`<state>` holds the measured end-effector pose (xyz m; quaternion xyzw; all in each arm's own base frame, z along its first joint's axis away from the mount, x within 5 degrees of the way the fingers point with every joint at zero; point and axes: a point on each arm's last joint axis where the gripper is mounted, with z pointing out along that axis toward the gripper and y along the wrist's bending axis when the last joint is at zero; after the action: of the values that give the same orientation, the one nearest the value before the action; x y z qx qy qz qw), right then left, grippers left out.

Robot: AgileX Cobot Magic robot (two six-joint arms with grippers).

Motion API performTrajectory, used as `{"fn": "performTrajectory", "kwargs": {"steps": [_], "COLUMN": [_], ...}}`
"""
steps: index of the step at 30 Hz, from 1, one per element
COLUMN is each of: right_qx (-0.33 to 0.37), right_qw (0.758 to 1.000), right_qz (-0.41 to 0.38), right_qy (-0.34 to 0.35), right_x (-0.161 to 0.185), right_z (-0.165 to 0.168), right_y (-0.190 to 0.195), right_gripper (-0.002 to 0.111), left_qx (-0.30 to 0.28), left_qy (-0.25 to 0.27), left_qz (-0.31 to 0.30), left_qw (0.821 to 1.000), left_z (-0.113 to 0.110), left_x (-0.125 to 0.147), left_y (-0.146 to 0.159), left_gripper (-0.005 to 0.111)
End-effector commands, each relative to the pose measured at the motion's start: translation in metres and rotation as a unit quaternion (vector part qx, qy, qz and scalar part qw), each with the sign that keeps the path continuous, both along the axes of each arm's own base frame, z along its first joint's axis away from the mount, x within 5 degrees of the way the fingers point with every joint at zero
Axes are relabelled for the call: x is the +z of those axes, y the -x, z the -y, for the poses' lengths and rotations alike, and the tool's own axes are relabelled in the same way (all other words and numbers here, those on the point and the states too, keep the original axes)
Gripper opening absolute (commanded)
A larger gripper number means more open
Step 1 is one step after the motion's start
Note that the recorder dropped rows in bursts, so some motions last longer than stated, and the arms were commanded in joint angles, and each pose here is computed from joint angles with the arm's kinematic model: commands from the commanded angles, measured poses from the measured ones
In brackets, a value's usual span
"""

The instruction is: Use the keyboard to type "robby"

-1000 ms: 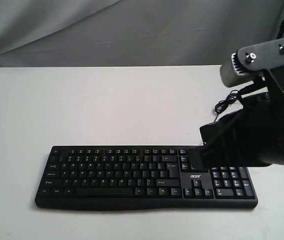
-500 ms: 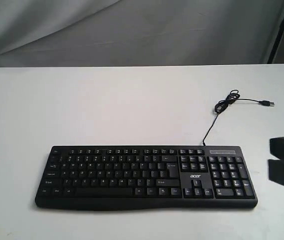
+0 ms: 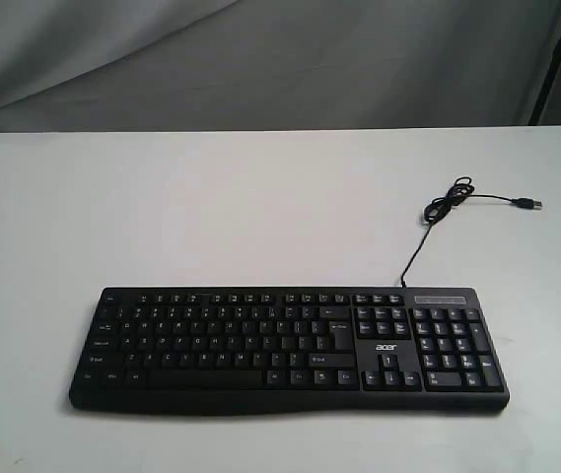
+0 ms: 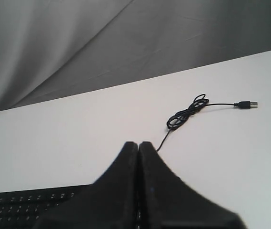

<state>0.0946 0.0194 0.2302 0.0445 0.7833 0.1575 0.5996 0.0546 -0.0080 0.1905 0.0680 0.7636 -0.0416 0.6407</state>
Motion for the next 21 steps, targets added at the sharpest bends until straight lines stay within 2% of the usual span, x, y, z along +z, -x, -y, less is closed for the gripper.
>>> {"fn": "performTrajectory", "kwargs": {"steps": [1, 3, 10, 15, 21], "right_qx": [0.004, -0.007, 0.021, 0.019, 0.001], "right_qw": [0.999, 0.999, 0.998, 0.999, 0.998], "right_qz": [0.006, -0.018, -0.025, -0.011, -0.04], "right_qy": [-0.033, -0.045, 0.05, 0.046, 0.051], "right_x": [-0.004, -0.01, -0.032, -0.043, -0.048], "right_z": [-0.002, -0.001, 0.0, 0.002, 0.006], "right_y": [-0.001, 0.0, 0.007, 0.016, 0.02], "right_gripper": [0.0, 0.0, 0.0, 0.0, 0.0], "left_qx": [-0.003, -0.003, -0.003, -0.003, -0.003], "left_qy": [0.0, 0.0, 0.0, 0.0, 0.0], "left_qz": [0.003, 0.003, 0.003, 0.003, 0.003], "left_qw": [1.0, 1.0, 1.0, 1.0, 1.0], "left_z": [0.0, 0.0, 0.0, 0.0, 0.0], "left_x": [-0.001, -0.001, -0.001, -0.001, -0.001], "left_y": [0.0, 0.0, 0.0, 0.0, 0.0], "left_gripper": [0.0, 0.0, 0.0, 0.0, 0.0]}}
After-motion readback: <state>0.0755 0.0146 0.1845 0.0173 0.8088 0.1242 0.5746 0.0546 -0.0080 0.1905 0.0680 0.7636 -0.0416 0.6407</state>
